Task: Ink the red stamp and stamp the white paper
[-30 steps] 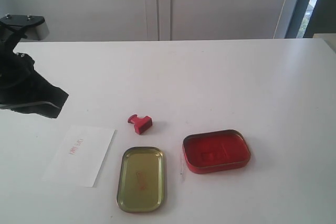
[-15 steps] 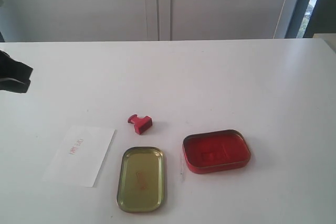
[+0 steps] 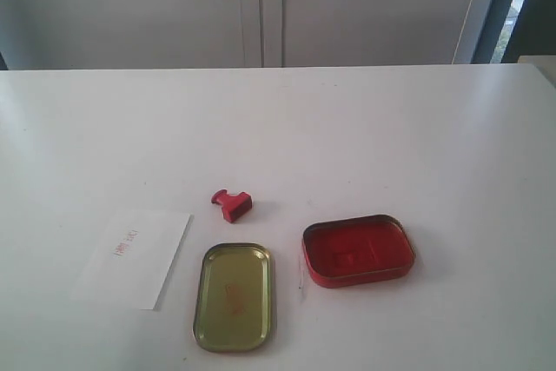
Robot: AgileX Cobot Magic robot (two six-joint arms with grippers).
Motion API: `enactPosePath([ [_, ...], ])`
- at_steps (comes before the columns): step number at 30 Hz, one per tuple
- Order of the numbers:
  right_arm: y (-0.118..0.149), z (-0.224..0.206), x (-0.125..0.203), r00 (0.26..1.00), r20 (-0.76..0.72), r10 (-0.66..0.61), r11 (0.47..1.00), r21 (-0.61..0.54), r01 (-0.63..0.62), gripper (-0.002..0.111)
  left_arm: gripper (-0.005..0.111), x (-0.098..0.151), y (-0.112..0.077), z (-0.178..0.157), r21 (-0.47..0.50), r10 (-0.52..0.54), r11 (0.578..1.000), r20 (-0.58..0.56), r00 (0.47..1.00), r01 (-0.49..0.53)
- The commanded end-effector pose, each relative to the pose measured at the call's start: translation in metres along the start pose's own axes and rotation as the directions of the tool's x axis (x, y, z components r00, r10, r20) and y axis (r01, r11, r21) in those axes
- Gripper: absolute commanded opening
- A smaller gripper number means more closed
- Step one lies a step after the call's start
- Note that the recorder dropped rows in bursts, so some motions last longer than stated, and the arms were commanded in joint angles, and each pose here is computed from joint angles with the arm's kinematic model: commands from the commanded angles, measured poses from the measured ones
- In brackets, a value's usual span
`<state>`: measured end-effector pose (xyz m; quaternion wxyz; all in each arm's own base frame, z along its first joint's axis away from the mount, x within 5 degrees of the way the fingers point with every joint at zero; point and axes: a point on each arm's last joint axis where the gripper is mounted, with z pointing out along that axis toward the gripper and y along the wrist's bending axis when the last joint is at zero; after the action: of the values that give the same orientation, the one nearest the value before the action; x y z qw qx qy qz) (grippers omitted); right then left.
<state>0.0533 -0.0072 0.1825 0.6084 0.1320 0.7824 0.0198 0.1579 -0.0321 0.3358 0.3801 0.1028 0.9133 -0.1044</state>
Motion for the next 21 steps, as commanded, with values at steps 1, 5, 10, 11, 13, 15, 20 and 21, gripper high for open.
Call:
enactPosePath([
  [1,0.0,0.0,0.0,1.0,0.007,0.001,1.0,0.003,-0.001,0.0,0.0,0.027,0.0,-0.015,-0.028,-0.024,0.999,0.077,0.997,0.026],
  [5,0.0,0.0,0.0,1.0,0.007,0.001,1.0,0.003,-0.001,0.0,0.0,0.052,0.0,-0.02,-0.053,-0.023,0.998,0.126,0.992,0.03],
  [10,0.0,0.0,0.0,1.0,0.007,0.001,1.0,0.003,-0.001,0.0,0.0,0.082,-0.002,-0.021,-0.078,-0.005,0.997,0.211,0.978,0.022],
  [11,0.0,0.0,0.0,1.0,0.007,0.001,1.0,0.003,-0.001,0.0,0.0,0.086,-0.001,-0.02,-0.085,0.0,0.996,0.219,0.976,0.019],
  [13,0.0,0.0,0.0,1.0,0.007,0.001,1.0,0.003,-0.001,0.0,0.0,0.098,0.0,-0.016,-0.103,0.012,0.995,0.24,0.971,0.013],
  [15,0.0,0.0,0.0,1.0,0.007,0.001,1.0,0.003,-0.001,0.0,0.0,0.11,0.001,-0.012,-0.116,0.02,0.993,0.242,0.97,0.008],
  [20,0.0,0.0,0.0,1.0,0.007,0.001,1.0,0.003,-0.001,0.0,0.0,0.135,0.004,-0.002,-0.151,0.048,0.989,0.278,0.959,-0.005],
  [21,0.0,0.0,0.0,1.0,0.007,0.001,1.0,0.003,-0.001,0.0,0.0,0.139,0.004,0.0,-0.156,0.052,0.988,0.28,0.959,-0.008],
])
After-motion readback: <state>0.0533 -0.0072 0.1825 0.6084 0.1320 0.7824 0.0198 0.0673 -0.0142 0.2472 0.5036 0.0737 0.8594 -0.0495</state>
